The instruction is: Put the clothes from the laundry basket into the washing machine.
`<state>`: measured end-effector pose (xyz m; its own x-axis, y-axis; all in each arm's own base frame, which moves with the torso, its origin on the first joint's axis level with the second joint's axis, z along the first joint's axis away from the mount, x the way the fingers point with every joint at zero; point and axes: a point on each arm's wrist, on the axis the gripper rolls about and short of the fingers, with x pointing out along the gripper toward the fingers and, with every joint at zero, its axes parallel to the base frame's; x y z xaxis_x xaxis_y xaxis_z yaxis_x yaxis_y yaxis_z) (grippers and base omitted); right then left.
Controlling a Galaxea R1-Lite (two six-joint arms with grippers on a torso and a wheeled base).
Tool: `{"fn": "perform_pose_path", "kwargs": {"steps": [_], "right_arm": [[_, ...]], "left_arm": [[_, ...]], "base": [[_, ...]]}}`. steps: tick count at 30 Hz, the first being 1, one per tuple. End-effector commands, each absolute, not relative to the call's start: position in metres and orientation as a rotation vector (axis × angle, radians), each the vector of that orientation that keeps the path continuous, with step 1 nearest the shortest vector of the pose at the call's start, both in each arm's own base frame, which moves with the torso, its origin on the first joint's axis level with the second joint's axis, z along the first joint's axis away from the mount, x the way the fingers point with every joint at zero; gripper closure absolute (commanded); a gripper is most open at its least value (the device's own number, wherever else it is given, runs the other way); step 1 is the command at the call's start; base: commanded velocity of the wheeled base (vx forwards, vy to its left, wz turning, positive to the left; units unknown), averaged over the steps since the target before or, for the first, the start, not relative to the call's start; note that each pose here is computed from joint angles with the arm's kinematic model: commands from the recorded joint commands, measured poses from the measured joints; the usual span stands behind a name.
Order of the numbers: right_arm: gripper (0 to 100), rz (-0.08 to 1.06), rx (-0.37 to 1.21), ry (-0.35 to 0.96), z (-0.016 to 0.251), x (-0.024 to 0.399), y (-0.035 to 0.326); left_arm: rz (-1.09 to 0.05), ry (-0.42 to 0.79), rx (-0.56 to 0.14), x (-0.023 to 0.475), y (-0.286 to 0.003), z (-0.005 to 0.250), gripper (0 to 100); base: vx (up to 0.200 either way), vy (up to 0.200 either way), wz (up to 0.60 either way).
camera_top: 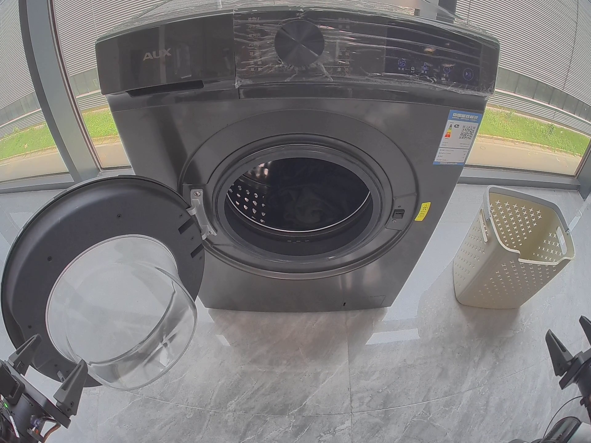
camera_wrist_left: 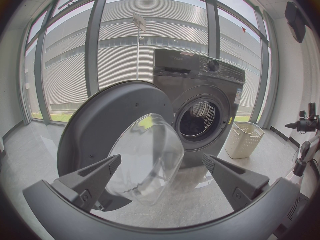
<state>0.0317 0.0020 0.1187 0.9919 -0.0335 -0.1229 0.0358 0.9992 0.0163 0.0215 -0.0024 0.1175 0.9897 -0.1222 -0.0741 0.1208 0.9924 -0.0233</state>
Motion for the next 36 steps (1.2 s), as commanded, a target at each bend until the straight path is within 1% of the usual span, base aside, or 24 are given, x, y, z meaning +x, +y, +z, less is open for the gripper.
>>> {"fn": "perform_pose_path", "kwargs": {"steps": [1,2,4,5,7,9,11,12,13,15,16,20,21,22,23,24,27,28,30,32,33,34,35,36], "right_arm": [[0,-0.100,0.034,-0.012,0.086,-0.017,-0.008],[0,-0.096,0.053,0.018,0.086,-0.014,-0.007],[0,-0.085,0.063,0.030,0.085,-0.014,-0.007],[0,-0.067,0.058,0.036,0.084,-0.014,-0.007],[0,-0.016,0.046,0.039,0.084,-0.014,-0.005],[0,-0.007,0.053,0.039,0.084,-0.014,-0.005],[0,-0.044,0.053,0.038,0.084,-0.014,-0.005],[0,-0.044,0.053,0.038,0.084,-0.014,-0.005],[0,-0.157,0.020,0.011,0.083,-0.017,-0.004],[0,-0.195,-0.008,-0.022,0.083,-0.020,-0.002],[0,-0.157,-0.012,-0.025,0.083,-0.020,-0.002],[0,-0.018,0.028,-0.032,0.082,-0.024,0.000],[0,0.013,0.029,-0.027,0.082,-0.024,0.001],[0,0.029,0.030,-0.021,0.082,-0.024,0.001],[0,0.040,0.024,-0.021,0.082,-0.025,0.001],[0,0.038,0.001,-0.018,0.082,-0.024,0.001],[0,0.020,-0.013,-0.015,0.083,-0.025,0.001],[0,-0.034,-0.015,-0.009,0.082,-0.025,0.000],[0,-0.077,-0.020,0.001,0.082,-0.026,-0.001],[0,-0.015,-0.021,0.005,0.082,-0.026,0.000],[0,0.003,-0.020,0.002,0.082,-0.026,0.000],[0,-0.012,-0.011,-0.001,0.083,-0.026,0.000],[0,-0.052,-0.009,-0.006,0.083,-0.026,-0.001],[0,-0.118,-0.016,-0.010,0.083,-0.026,-0.002]], "left_arm": [[0.003,0.059,-0.042,0.001,0.005,0.098,0],[0.038,0.060,-0.039,-0.003,0.006,0.095,0],[0.055,0.059,-0.038,-0.006,0.006,0.092,0],[0.073,0.059,-0.037,-0.011,0.006,0.086,0],[0.075,0.046,-0.035,-0.015,0.005,0.083,0],[0.067,0.037,-0.028,-0.016,0.005,0.082,0],[0.071,0.040,0.001,-0.016,0.004,0.082,0],[0.071,0.040,0.001,-0.016,0.004,0.082,0],[0.120,0.045,0.057,-0.017,0.003,0.081,0],[0.163,0.046,0.075,-0.017,0.002,0.080,0],[0.149,0.046,0.084,-0.018,0.002,0.080,0],[0.055,0.037,0.077,-0.018,0.000,0.080,0],[0.015,0.021,0.083,-0.019,-0.001,0.080,0],[-0.041,-0.017,0.072,-0.022,-0.001,0.079,0],[-0.071,-0.024,0.068,-0.023,-0.002,0.078,0],[-0.093,-0.023,0.064,-0.023,-0.002,0.079,0],[-0.083,-0.013,0.056,-0.024,-0.002,0.078,0],[-0.060,-0.009,0.051,-0.024,-0.001,0.078,0],[-0.023,-0.013,0.039,-0.023,-0.001,0.078,0],[-0.016,-0.014,0.063,-0.023,-0.001,0.078,0],[-0.006,-0.012,0.061,-0.023,0.000,0.078,0],[0.003,-0.012,0.064,-0.023,0.000,0.078,0],[0.016,-0.010,0.067,-0.023,0.000,0.078,0],[0.045,-0.011,0.076,-0.023,0.001,0.077,0]], "base": [[0.000,0.000,0.00],[0.000,0.000,0.00],[0.000,0.000,0.00],[0.000,0.000,0.00],[0.000,0.000,0.00],[0.000,0.000,0.00],[0.000,0.000,0.00],[0.000,0.000,0.00],[0.000,0.000,0.00],[0.000,0.000,0.00],[0.000,0.000,0.00],[0.000,0.000,0.00],[0.000,0.000,0.00],[0.000,0.000,0.00],[0.000,0.000,0.00],[0.000,0.000,0.00],[0.000,0.000,0.00],[0.000,0.000,0.00],[0.000,0.000,0.00],[0.000,0.000,0.00],[0.000,0.000,0.00],[0.000,0.000,0.00],[0.000,0.000,0.00],[0.000,0.000,0.00]]}}
